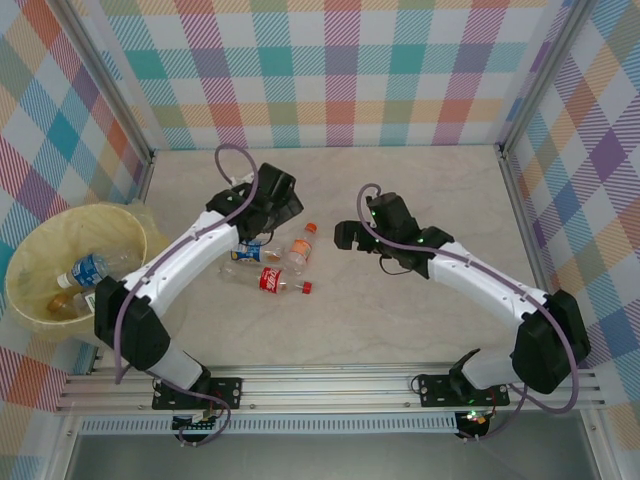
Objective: Put the plastic bottles in the bin
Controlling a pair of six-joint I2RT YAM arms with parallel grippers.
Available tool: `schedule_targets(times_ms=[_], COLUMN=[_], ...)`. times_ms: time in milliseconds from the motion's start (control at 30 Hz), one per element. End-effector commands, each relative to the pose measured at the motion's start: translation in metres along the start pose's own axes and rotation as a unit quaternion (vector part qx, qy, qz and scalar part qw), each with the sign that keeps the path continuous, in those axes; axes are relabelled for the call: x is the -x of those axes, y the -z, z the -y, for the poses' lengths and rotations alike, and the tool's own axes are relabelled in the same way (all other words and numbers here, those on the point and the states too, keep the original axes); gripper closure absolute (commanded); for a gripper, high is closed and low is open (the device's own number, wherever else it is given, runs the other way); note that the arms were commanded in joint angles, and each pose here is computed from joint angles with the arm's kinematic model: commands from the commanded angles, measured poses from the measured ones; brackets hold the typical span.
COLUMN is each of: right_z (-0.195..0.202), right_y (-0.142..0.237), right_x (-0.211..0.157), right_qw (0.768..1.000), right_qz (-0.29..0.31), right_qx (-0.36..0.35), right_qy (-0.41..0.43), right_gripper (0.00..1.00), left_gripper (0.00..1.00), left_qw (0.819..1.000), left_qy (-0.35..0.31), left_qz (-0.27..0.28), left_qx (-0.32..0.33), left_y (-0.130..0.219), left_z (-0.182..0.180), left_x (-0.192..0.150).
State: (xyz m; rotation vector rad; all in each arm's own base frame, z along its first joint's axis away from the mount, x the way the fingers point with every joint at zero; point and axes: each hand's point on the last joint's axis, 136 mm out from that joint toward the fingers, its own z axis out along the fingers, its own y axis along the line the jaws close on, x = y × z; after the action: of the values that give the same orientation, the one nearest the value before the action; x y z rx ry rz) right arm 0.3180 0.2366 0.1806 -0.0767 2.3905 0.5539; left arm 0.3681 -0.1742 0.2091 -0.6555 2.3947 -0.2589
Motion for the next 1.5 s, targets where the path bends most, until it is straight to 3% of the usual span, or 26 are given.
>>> schedule_targets(times_ms=[0, 100, 233, 433, 700, 967, 1200, 1467], right_z=[0.011, 0.015, 0.018, 0.027, 0.034, 0.039, 0.042, 0.043], right_y=[0.009, 0.011, 0.016, 0.025, 0.032, 0.036, 0.042, 0.043], right_x=[-0.001, -0.003, -0.004, -0.003, -0.006, -0.009, -0.008, -0.007], right_qw=[1.0, 0.999, 0.999, 0.999, 0.998, 0.998, 0.997, 0.997], right_qz=[0.01, 0.01, 0.011, 0.021, 0.024, 0.029, 0.038, 0.042], right_qx=[-0.014, -0.013, -0.017, -0.03, -0.037, -0.042, -0.046, -0.046], right_qy=[-0.016, -0.027, -0.028, -0.027, -0.034, -0.041, -0.042, -0.043], right_gripper=[0.0, 0.0, 0.0, 0.0, 0.0, 0.0, 0.0, 0.0], left_gripper=[0.0, 0.0, 0.02, 0.06, 0.08, 0.14, 0.26, 0.39], left_qw=[0.998, 0.983, 0.953, 0.913, 0.889, 0.881, 0.884, 0.902], left_qy=[-0.033, -0.145, -0.278, -0.377, -0.412, -0.41, -0.404, -0.383], left_qz=[-0.046, -0.099, -0.119, -0.155, -0.197, -0.236, -0.234, -0.195], left_qx=[-0.032, -0.057, -0.024, -0.022, 0.013, 0.022, 0.013, -0.034], left_y=[-0.031, -0.057, -0.088, -0.115, -0.13, -0.142, -0.146, -0.122], left_z=[0.025, 0.049, 0.05, 0.053, 0.034, 0.018, 0.023, 0.054], left_x=[-0.021, -0.04, -0.046, -0.061, -0.077, -0.099, -0.1, -0.077])
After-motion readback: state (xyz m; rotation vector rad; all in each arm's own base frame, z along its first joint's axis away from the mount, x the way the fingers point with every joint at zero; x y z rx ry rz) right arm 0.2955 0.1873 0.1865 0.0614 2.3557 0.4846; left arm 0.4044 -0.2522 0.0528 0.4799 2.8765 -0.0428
